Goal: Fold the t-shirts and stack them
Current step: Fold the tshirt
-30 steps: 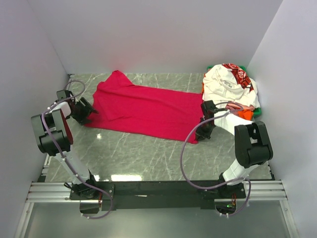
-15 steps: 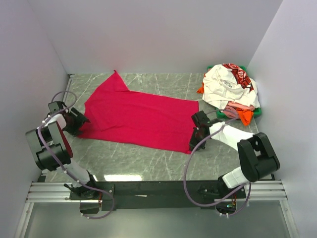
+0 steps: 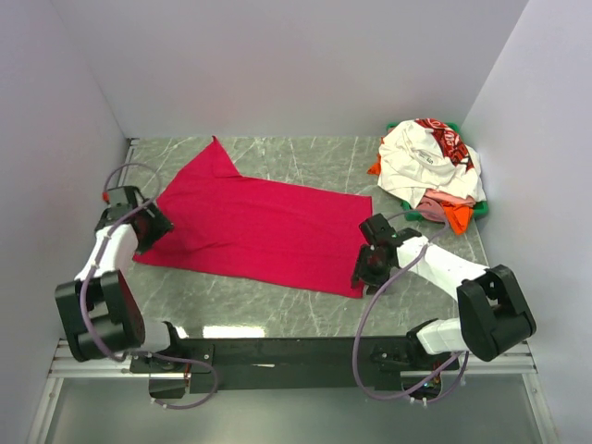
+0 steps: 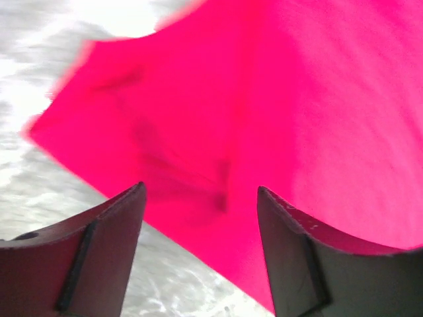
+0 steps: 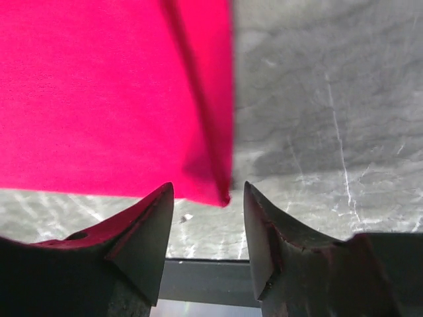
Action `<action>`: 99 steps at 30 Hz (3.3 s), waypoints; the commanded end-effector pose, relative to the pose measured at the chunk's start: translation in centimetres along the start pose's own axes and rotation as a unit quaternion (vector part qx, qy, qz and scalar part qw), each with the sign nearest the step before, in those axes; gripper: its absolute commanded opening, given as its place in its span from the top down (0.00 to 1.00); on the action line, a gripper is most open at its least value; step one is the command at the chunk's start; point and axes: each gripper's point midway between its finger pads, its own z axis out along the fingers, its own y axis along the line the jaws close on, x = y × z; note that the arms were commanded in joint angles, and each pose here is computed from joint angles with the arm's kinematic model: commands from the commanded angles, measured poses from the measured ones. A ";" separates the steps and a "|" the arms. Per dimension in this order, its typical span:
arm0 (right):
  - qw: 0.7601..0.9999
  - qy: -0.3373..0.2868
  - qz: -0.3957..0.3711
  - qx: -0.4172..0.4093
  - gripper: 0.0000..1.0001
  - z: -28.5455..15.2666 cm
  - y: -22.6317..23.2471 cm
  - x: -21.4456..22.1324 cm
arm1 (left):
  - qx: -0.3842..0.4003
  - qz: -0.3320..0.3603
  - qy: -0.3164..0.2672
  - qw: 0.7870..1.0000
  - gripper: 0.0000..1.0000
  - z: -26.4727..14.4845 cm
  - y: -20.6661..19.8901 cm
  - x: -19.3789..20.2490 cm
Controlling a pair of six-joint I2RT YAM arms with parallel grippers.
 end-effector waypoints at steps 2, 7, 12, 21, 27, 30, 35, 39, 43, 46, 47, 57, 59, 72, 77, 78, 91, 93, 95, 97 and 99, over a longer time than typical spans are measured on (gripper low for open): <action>0.998 -0.049 -0.033 -0.017 0.46 -2.9 2.2 -3.1 | 0.007 0.051 -0.012 0.999 0.30 -1.7 -2.2 1.0; 0.997 -0.059 -0.031 -0.049 0.46 -3.7 3.6 -3.8 | 0.004 0.067 0.018 0.998 0.42 -0.7 -3.1 4.2; 0.995 -0.079 -0.028 -0.051 0.46 -4.8 2.7 -4.1 | 0.002 0.070 0.037 0.997 0.49 0.7 -3.6 5.6; 0.994 -0.092 0.001 -0.065 0.46 -5.6 0.0 -4.8 | -0.004 0.073 0.050 0.996 0.54 2.4 -4.8 6.4; 0.993 -0.097 0.004 -0.069 0.46 -6.0 -0.2 -5.5 | -0.006 0.076 0.060 0.995 0.58 3.5 -5.3 7.1; 0.993 -0.097 0.002 -0.069 0.46 -5.9 -0.2 -5.7 | -0.010 0.075 0.056 0.996 0.64 3.5 -5.6 6.6; 0.994 -0.093 0.002 -0.064 0.46 -5.7 -0.3 -5.8 | -0.013 0.076 0.051 0.996 0.64 3.0 -5.9 6.0; 0.994 -0.088 0.000 -0.061 0.46 -5.5 -0.3 -5.8 | -0.011 0.078 0.056 0.995 0.60 2.5 -6.2 5.8; 0.995 -0.085 -0.001 -0.057 0.46 -5.4 -0.5 -5.9 | -0.011 0.077 0.056 0.995 0.59 2.0 -6.0 5.8; 0.995 -0.084 -0.002 -0.057 0.46 -5.3 -0.5 -5.9 | -0.012 0.077 0.057 0.995 0.60 2.0 -5.8 6.0; 0.995 -0.082 -0.003 -0.056 0.46 -5.2 -0.5 -5.9 | -0.013 0.077 0.058 0.995 0.60 2.1 -5.8 6.0; 0.996 -0.078 -0.009 -0.051 0.46 -5.0 -0.6 -6.1 | -0.013 0.076 0.061 0.995 0.84 2.0 -6.1 5.9; 0.996 -0.079 -0.011 -0.050 0.46 -5.0 -0.6 -6.2 | -0.011 0.074 0.066 0.995 0.88 2.0 -6.3 6.0; 0.996 -0.078 -0.018 -0.050 0.46 -5.3 -0.3 -7.2 | -0.008 0.072 0.070 0.995 0.76 1.2 -6.8 5.6; 0.996 -0.076 -0.021 -0.048 0.46 -5.1 -0.2 -7.6 | -0.008 0.073 0.077 0.994 0.97 1.6 -6.7 5.9; 0.996 -0.076 -0.020 -0.047 0.46 -5.1 -0.2 -7.6 | -0.003 0.074 0.076 0.994 0.99 1.8 -7.0 5.9; 0.996 -0.078 -0.013 -0.032 0.46 -5.1 -1.1 -8.4 | 0.052 0.110 0.085 0.989 0.99 3.7 -13.4 5.7; 0.996 -0.078 -0.011 -0.030 0.46 -5.1 -1.2 -8.6 | 0.056 0.113 0.085 0.988 0.99 4.0 -14.3 5.5; 0.996 -0.079 -0.011 -0.030 0.46 -5.1 -1.2 -8.9 | 0.061 0.116 0.083 0.988 0.99 4.0 -15.2 5.3; 0.996 -0.080 -0.010 -0.026 0.46 -5.2 -1.4 -9.2 | 0.062 0.119 0.085 0.987 0.99 4.4 -15.8 5.4; 0.997 -0.079 -0.008 -0.023 0.46 -5.1 -1.5 -9.5 | 0.059 0.122 0.090 0.987 0.99 4.9 -16.0 5.6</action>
